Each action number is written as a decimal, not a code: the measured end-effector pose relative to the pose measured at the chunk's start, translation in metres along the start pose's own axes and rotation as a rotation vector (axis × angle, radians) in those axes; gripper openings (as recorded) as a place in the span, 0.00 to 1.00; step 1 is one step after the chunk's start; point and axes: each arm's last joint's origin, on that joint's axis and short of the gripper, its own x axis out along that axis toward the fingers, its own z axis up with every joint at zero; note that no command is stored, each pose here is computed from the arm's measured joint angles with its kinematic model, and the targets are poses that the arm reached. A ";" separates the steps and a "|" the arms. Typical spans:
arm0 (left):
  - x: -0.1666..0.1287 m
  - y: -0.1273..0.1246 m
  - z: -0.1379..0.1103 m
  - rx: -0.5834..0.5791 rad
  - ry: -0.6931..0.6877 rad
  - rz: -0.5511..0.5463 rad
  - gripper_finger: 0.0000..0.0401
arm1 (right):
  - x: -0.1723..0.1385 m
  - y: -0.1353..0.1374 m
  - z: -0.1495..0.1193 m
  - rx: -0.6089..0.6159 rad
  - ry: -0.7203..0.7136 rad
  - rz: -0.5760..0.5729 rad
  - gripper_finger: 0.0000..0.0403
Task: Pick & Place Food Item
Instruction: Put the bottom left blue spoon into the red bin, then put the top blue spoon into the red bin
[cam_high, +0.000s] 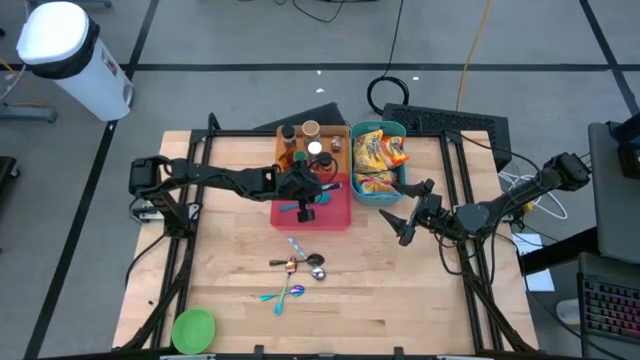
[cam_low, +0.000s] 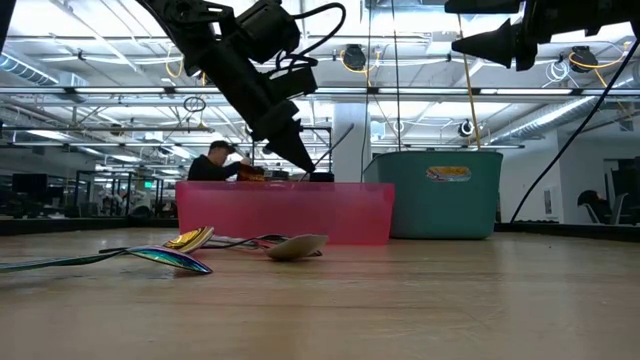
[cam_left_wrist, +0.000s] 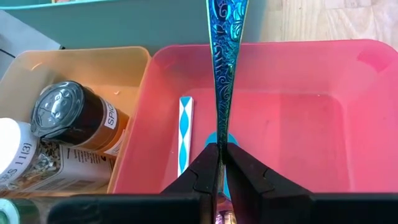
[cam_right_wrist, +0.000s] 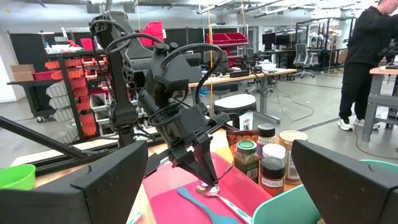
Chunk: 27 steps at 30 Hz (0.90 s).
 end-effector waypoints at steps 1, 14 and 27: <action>0.000 0.000 0.000 -0.009 0.000 0.000 0.07 | 0.000 0.000 0.000 0.000 0.001 0.000 0.97; -0.001 -0.003 -0.005 -0.023 0.063 0.031 0.36 | 0.000 0.000 0.000 -0.014 0.000 0.000 0.97; -0.076 -0.054 -0.005 -0.153 0.185 -0.217 0.59 | 0.000 0.000 -0.001 -0.019 0.005 0.000 0.97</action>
